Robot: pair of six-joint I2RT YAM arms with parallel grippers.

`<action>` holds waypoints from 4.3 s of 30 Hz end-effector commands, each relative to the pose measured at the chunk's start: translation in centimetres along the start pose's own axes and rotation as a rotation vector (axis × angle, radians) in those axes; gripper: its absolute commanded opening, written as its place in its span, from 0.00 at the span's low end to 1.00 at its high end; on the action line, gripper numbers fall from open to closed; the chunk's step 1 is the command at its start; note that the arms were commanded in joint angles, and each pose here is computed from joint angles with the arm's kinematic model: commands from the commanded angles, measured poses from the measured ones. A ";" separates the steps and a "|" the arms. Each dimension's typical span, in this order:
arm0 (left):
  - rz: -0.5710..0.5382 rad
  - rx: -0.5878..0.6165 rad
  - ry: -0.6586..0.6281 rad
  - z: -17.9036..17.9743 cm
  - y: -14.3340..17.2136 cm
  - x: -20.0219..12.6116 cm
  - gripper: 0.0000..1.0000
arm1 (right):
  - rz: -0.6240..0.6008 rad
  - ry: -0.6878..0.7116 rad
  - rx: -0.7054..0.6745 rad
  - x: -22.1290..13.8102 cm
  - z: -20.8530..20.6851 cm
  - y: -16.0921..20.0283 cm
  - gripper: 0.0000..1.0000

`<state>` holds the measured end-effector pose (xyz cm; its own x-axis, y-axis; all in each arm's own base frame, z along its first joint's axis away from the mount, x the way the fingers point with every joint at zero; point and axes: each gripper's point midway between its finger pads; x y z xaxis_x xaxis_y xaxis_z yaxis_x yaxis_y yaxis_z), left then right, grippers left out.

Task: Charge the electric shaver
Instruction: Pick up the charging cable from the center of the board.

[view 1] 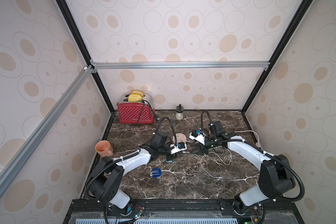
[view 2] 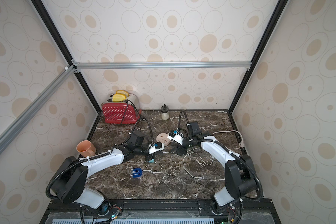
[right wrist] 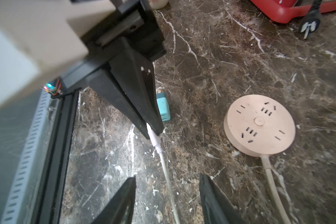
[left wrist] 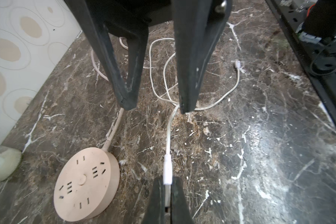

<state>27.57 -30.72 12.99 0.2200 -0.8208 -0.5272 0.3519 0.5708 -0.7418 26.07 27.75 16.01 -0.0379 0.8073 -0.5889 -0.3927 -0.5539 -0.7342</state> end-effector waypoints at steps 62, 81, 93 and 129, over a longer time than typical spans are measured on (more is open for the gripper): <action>-0.075 0.322 -0.155 1.5 -3.2 -0.8 0.00 | 0.026 -0.269 0.200 1.8 0.8 0.0 0.35; -0.078 0.302 -0.154 1.5 -3.1 -0.4 0.02 | 0.009 -0.297 0.206 1.9 0.9 -0.6 0.25; -0.086 0.300 -0.182 2.1 -3.3 -0.3 0.02 | 0.026 -0.292 0.206 2.0 0.8 -0.2 0.30; -0.037 0.239 -0.239 2.8 -2.5 -1.3 0.48 | 0.014 -0.212 0.144 1.5 0.7 0.0 0.00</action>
<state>28.87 -31.47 15.79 0.3751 -0.8446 -0.3822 0.5658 0.5351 -0.6273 25.68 29.40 14.82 -0.2589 0.8323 -0.4901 -0.5547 -0.5435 -0.6300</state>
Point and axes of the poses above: each gripper's point midway between its finger pads, its own x axis out along the fingers, its own z axis along the line the jaws close on, y = z × x, and after that the axes turned 12 degrees about x, right-handed
